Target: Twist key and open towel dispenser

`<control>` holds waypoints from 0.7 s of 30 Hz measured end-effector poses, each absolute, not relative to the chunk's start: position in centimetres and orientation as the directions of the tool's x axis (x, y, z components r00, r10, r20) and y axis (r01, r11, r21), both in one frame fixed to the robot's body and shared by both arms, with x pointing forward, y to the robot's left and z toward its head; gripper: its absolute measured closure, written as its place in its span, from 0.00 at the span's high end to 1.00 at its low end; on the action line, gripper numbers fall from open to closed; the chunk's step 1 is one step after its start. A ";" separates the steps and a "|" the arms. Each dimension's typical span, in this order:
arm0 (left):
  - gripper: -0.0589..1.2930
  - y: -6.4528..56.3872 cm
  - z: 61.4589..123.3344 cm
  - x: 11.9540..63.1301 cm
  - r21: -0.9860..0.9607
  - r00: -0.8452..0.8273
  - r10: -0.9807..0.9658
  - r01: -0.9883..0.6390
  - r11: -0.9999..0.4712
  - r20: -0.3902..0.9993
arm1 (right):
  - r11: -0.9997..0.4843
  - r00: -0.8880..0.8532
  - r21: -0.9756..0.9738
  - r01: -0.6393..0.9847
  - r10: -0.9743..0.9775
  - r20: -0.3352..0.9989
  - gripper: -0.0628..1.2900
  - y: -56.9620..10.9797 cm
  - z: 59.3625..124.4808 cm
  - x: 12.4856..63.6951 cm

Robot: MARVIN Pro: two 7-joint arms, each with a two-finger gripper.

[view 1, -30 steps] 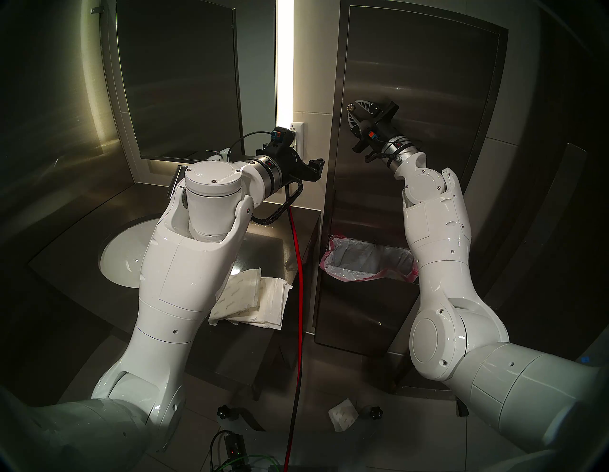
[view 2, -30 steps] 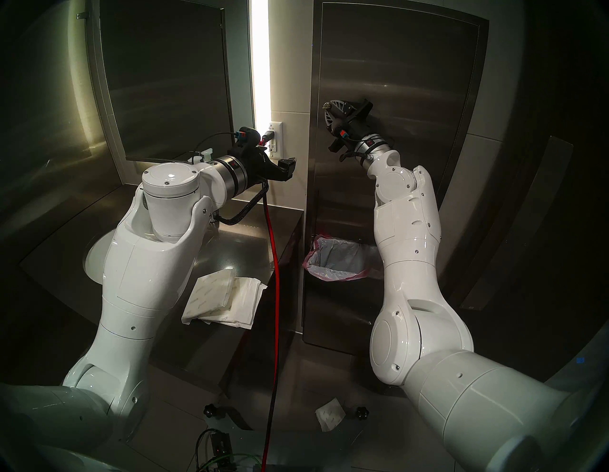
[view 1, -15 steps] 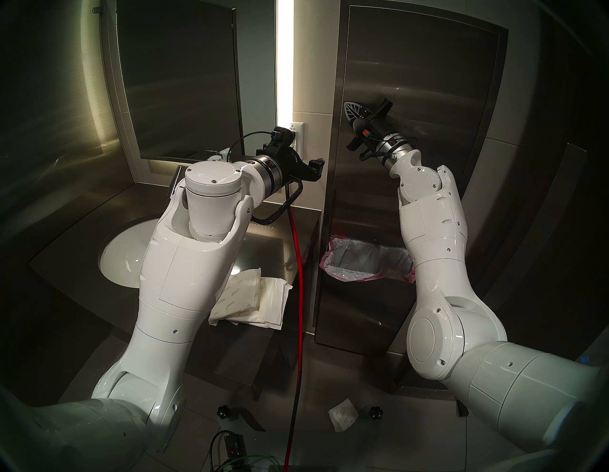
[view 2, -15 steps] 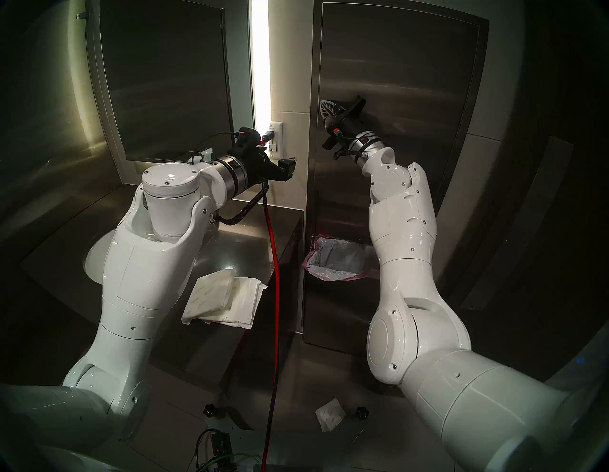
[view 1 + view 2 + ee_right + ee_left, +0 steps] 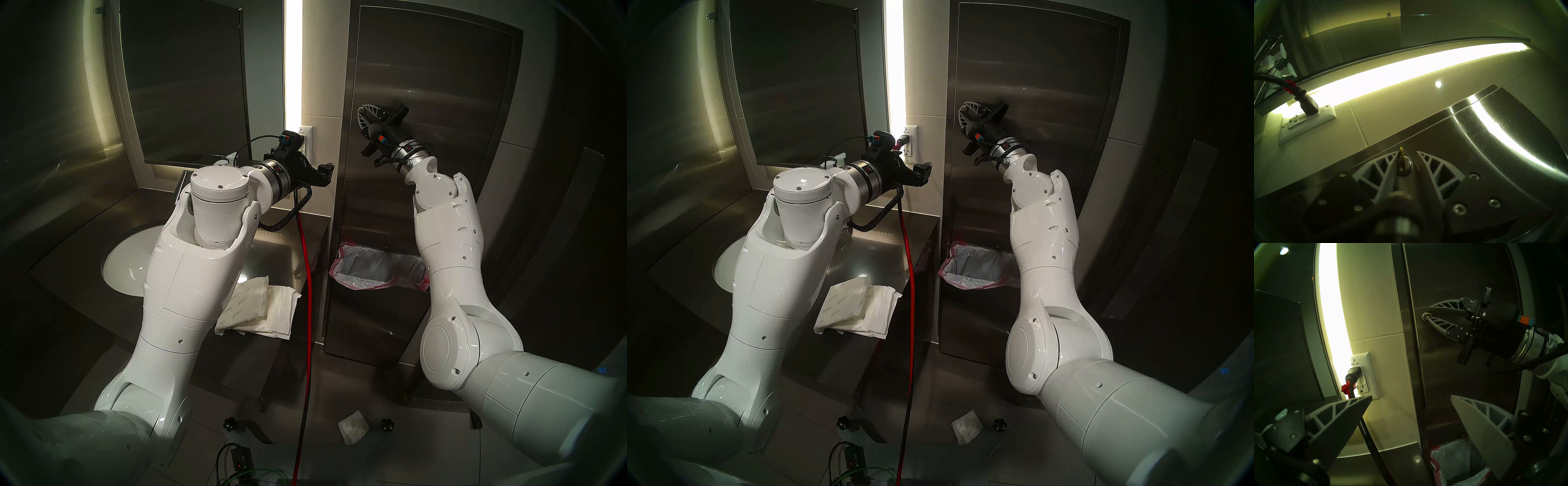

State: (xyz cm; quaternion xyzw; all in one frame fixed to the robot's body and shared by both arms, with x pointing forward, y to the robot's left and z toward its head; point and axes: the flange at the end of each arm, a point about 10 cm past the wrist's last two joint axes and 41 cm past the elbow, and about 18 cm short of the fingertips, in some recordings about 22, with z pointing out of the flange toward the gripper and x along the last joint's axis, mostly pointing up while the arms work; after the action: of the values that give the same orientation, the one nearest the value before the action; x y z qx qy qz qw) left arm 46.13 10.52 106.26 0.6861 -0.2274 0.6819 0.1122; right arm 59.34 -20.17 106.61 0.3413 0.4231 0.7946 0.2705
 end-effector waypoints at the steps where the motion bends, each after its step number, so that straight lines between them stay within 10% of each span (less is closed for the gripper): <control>1: 0.98 10.5 106.3 46.1 -0.156 -0.033 -0.159 -0.465 -0.871 0.987 | -0.495 -0.620 0.857 -0.140 0.719 0.314 0.63 -20.2 106.5 59.4; 5: 0.98 10.5 106.3 46.1 -0.156 -0.033 -0.159 -0.465 -0.871 0.987 | -0.494 -0.619 0.859 -0.134 0.719 0.316 0.34 -20.2 106.3 59.5; 21: 0.98 10.5 106.3 46.1 -0.156 -0.034 -0.159 -0.465 -0.872 0.987 | -0.537 -0.617 0.833 -0.132 0.703 0.355 0.02 -19.9 106.0 59.8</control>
State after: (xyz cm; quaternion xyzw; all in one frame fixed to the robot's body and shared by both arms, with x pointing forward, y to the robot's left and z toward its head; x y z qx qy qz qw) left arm 46.13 10.52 106.26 0.6861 -0.2274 0.6820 0.1121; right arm 59.85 -19.85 105.97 0.3522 0.4049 0.8027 0.2601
